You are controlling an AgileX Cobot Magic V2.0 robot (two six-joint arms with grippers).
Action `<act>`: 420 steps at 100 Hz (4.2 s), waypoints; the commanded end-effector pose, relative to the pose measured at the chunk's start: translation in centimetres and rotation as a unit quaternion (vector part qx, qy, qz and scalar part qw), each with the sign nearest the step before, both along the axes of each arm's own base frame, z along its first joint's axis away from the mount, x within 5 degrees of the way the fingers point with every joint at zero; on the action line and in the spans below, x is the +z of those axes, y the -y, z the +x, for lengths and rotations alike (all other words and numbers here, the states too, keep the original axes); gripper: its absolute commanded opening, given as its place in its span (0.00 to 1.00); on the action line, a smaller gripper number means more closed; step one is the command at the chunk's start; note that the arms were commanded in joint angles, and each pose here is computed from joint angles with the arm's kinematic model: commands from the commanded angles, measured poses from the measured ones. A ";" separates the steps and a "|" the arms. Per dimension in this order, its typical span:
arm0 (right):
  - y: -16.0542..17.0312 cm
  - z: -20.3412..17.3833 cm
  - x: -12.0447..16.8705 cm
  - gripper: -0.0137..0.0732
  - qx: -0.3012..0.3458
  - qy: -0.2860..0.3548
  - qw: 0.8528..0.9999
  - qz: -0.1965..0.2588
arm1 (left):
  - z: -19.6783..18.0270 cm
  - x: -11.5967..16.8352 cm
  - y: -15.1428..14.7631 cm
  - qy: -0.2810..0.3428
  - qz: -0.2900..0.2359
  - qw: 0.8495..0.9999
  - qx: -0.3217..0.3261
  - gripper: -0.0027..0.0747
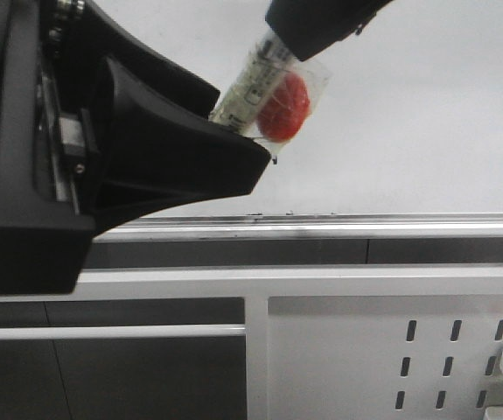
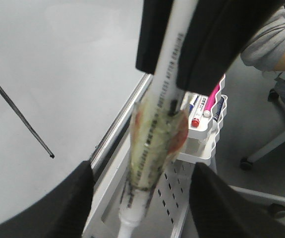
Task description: Write number 1 on whiteboard
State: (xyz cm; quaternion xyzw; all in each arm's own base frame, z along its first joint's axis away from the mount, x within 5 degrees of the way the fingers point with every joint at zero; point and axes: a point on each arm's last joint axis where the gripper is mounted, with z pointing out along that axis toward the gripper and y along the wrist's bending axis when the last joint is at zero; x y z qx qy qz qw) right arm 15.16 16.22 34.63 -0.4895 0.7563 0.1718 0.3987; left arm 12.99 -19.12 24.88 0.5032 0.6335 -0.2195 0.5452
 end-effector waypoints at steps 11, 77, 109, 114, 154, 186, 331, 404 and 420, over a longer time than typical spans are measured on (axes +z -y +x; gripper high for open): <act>0.0 0.1 1.8 0.07 -0.004 0.038 0.999 0.034 | -0.1 1.7 0.5 0.021 -0.047 0.999 -0.013 0.53; -0.3 0.0 2.0 0.10 -0.007 0.021 0.998 0.060 | -0.2 1.8 0.6 0.041 -0.043 0.998 -0.025 0.02; 0.0 0.1 4.7 0.91 -0.008 0.071 0.995 0.074 | -0.1 1.9 0.5 0.032 -0.052 0.998 -0.017 0.01; 0.3 0.0 5.5 0.89 -0.008 0.093 0.993 0.069 | -0.1 1.9 0.5 0.024 -0.057 0.998 -0.010 0.01; 5.9 -2.7 8.2 0.23 -0.070 0.122 0.988 0.069 | 0.8 -0.3 -2.8 -0.070 -0.264 0.948 0.164 0.01; 7.3 -4.4 8.6 0.08 -0.076 0.125 0.987 0.069 | 2.3 -3.8 -3.5 -0.044 -0.303 0.919 0.248 0.01; 7.4 -4.3 8.7 0.08 -0.080 0.136 0.985 0.070 | 5.6 -5.2 -3.0 0.006 -0.331 0.884 0.331 0.09; 9.1 -6.8 8.9 0.08 -0.089 0.187 0.972 0.113 | 1.1 -4.6 -5.0 0.002 -0.324 0.904 0.278 0.53; 11.1 -9.1 6.3 0.08 -0.111 0.253 0.945 0.172 | 0.0 -3.8 -6.0 0.041 -0.314 0.912 0.262 0.37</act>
